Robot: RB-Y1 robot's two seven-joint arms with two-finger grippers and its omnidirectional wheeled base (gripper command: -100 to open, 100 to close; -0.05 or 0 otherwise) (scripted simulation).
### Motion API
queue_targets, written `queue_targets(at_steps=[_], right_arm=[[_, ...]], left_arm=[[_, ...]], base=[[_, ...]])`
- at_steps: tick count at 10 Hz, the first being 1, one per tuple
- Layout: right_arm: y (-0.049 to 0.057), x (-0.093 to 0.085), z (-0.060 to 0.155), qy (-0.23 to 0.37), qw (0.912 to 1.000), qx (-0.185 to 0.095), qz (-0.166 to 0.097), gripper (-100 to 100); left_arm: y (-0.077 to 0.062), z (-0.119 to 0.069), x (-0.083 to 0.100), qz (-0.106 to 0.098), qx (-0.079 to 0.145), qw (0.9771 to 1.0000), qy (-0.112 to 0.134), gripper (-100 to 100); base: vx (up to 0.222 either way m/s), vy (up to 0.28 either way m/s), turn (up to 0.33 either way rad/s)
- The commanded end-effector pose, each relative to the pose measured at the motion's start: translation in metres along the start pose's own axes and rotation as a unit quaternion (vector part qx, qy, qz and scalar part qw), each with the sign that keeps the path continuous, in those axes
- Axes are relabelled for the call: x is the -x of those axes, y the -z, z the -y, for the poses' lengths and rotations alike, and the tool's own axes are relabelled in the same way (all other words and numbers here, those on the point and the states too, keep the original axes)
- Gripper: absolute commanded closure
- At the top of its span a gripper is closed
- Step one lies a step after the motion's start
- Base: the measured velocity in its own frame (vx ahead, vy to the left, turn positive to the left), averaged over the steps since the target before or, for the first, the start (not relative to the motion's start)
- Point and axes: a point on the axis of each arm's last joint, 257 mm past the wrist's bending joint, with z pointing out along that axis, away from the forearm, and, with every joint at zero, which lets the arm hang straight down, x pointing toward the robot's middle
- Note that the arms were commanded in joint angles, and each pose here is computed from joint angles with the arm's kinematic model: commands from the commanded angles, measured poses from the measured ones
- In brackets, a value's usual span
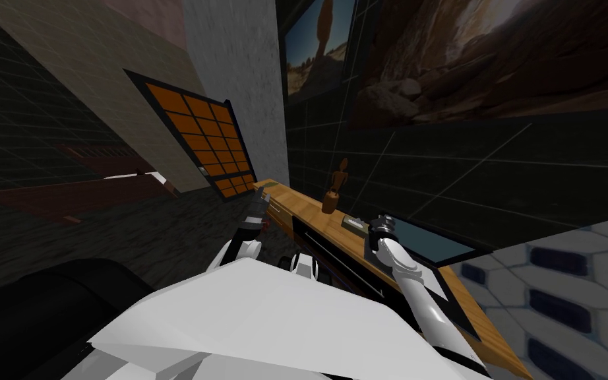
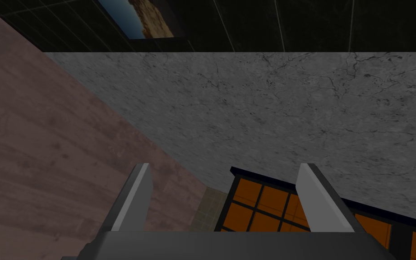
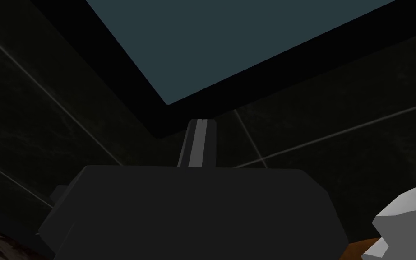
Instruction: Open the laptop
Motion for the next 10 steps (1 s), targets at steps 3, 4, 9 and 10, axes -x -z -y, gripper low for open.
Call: queue_targets(at_steps=[3, 4, 9, 10], right_arm=[[-0.002, -0.011, 0.004, 0.0, 1.0, 0.003, 0.003, 100], [-0.008, -0.025, 0.012, 0.012, 0.9999, 0.003, -0.004, -100], [-0.024, -0.06, 0.036, 0.043, 0.9987, 0.002, -0.029, -100], [-0.026, -0.065, 0.04, 0.047, 0.9984, 0.002, -0.032, -100]], left_arm=[[0.0, 0.0, 0.0, 0.0, 0.0, 1.0, 0.0, 0], [0.0, 0.0, 0.0, 0.0, 0.0, 1.0, 0.0, 0], [0.0, 0.0, 0.0, 0.0, 0.0, 1.0, 0.0, 0], [0.0, 0.0, 0.0, 0.0, 0.0, 1.0, 0.0, 0]], base=[[-0.006, 0.055, -0.027], [0.015, 0.053, 0.029], [0.034, 0.075, 0.019], [0.029, 0.07, 0.014]])
